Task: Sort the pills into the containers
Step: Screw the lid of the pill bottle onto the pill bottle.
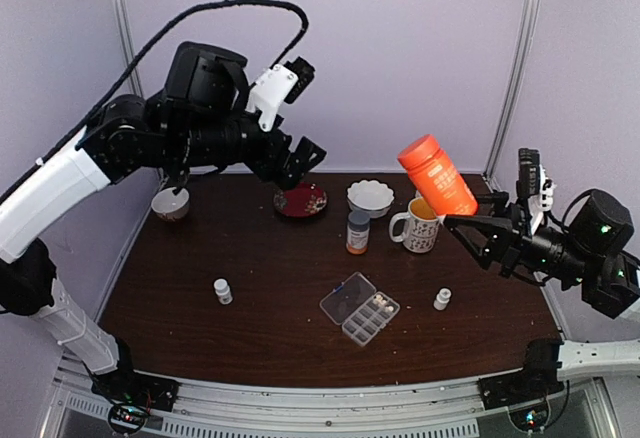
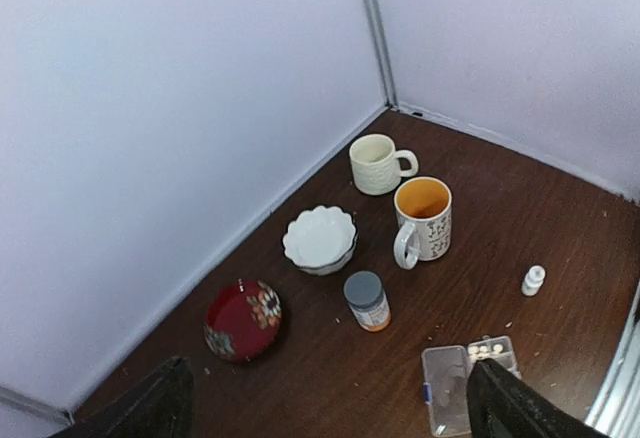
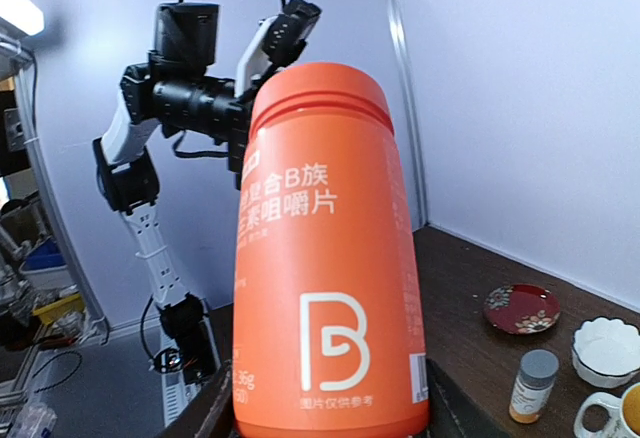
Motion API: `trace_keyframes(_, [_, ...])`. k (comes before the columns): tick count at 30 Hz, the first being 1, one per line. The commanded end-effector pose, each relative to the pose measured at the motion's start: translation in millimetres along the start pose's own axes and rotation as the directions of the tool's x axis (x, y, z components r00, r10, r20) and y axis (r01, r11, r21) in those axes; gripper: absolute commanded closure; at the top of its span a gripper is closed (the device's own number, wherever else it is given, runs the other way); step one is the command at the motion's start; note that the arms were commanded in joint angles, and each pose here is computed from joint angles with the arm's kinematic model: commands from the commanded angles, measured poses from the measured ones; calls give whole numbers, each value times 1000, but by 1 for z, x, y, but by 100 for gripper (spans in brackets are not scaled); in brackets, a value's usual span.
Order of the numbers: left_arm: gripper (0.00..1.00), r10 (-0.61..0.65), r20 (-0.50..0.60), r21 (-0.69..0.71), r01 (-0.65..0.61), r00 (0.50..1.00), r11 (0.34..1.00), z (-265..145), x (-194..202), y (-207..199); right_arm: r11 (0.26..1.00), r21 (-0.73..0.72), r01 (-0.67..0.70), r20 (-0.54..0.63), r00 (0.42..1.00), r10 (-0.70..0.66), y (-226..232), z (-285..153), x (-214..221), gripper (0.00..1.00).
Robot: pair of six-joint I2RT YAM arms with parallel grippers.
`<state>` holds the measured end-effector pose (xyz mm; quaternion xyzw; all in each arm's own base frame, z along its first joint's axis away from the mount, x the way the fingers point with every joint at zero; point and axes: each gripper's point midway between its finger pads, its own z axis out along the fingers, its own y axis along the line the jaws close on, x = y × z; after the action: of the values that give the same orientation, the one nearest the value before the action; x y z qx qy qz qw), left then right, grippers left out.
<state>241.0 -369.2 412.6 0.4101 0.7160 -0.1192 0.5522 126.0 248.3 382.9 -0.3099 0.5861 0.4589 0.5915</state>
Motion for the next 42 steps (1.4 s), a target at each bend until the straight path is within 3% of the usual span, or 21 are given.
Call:
trace_keyframes(1, [2, -473, -223, -185, 439, 853, 879, -22, 52, 16, 960, 281, -23, 55, 998, 8, -49, -19, 2, 100])
trace_keyframes(6, [2, -734, -124, -146, 719, 668, 680, -55, 48, 21, 877, 478, -47, 70, 997, 15, -83, -42, 2, 100])
trace_keyframes(8, [2, -827, -58, -146, 814, 559, 561, -70, 46, 32, 859, 510, -52, 93, 996, 5, -88, -51, -1, 100])
trace_keyframes(11, [3, -941, 12, -205, 922, 339, 329, -88, 58, 45, 854, 516, -57, 128, 992, -11, -87, -63, -9, 100])
trace_keyframes(13, [2, -965, -5, -203, 944, 263, 258, -92, 53, 42, 850, 524, -59, 145, 989, -21, -88, -72, -13, 100])
trace_keyframes(16, [2, -968, -61, -299, 921, 242, 249, -80, 70, 27, 847, 528, -67, 155, 988, -19, -88, -81, -10, 100])
trace_keyframes(18, [2, -975, -110, -376, 899, 195, 223, -74, 89, 15, 848, 525, -80, 167, 986, -11, -88, -85, -7, 100])
trace_keyframes(21, [2, -964, -183, -371, 895, 192, 249, -66, 88, -1, 849, 519, -97, 182, 983, 1, -88, -89, -7, 100])
trace_keyframes(23, [2, -969, -177, -394, 890, 171, 229, -70, 91, 0, 851, 517, -98, 175, 985, 7, -87, -91, -6, 100])
trace_keyframes(25, [2, -976, -159, -392, 897, 150, 202, -75, 90, 0, 850, 518, -99, 172, 985, 10, -87, -95, -5, 100])
trace_keyframes(28, [2, -982, -88, -368, 911, 168, 188, -94, 80, 15, 843, 526, -113, 190, 982, 13, -88, -102, -5, 100])
trace_keyframes(33, [2, -991, -18, -335, 933, 132, 130, -111, 80, 22, 839, 531, -120, 199, 980, 14, -89, -107, -4, 100])
trace_keyframes(38, [2, -960, 62, -270, 931, 273, 247, -121, 66, 44, 879, 470, -82, 147, 989, 14, -77, -88, -5, 100])
trace_keyframes(42, [3, -934, 131, -92, 942, 333, 323, -122, 60, 51, 932, 362, -31, 111, 994, -10, -58, -71, -5, 100])
